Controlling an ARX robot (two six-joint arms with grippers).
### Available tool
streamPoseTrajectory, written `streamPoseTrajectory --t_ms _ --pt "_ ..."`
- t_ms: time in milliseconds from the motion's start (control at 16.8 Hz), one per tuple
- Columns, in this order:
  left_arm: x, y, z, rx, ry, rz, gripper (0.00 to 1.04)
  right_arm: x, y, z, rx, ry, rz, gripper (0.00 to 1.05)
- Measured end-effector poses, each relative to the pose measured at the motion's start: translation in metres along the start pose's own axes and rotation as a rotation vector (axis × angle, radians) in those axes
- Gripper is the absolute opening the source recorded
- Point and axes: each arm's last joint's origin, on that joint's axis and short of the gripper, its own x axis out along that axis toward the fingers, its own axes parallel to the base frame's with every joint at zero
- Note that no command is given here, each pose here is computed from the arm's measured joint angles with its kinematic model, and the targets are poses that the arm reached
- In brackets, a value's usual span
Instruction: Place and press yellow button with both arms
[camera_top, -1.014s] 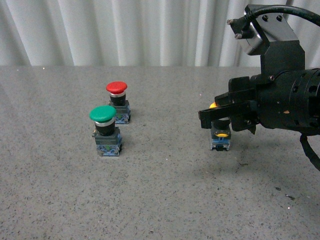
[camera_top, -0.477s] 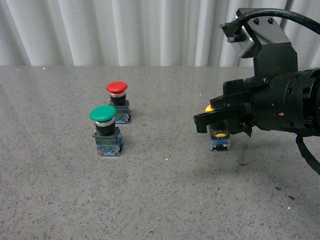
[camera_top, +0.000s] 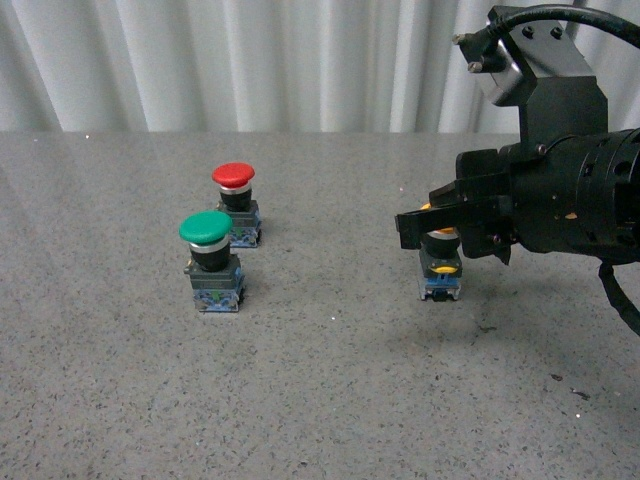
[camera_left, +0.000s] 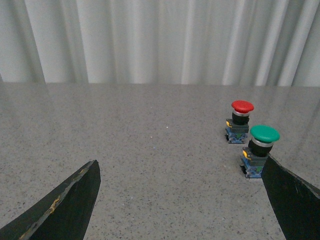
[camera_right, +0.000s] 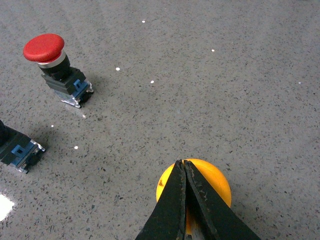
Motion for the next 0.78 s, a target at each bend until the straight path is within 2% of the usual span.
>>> streamPoseTrajectory --t_ms 298,537,775 --pt "0.0 0.0 0.0 0.0 0.0 0.0 0.98 -0.009 0.002 0.01 0.019 -0.033 0.0 0.02" --pt "0.0 0.0 0.0 0.0 0.0 0.0 0.98 -0.042 0.016 0.047 0.019 -0.206 0.057 0.02" --pt "0.0 0.0 0.0 0.0 0.0 0.0 0.98 -0.076 0.021 0.05 0.056 -0.234 0.095 0.02"
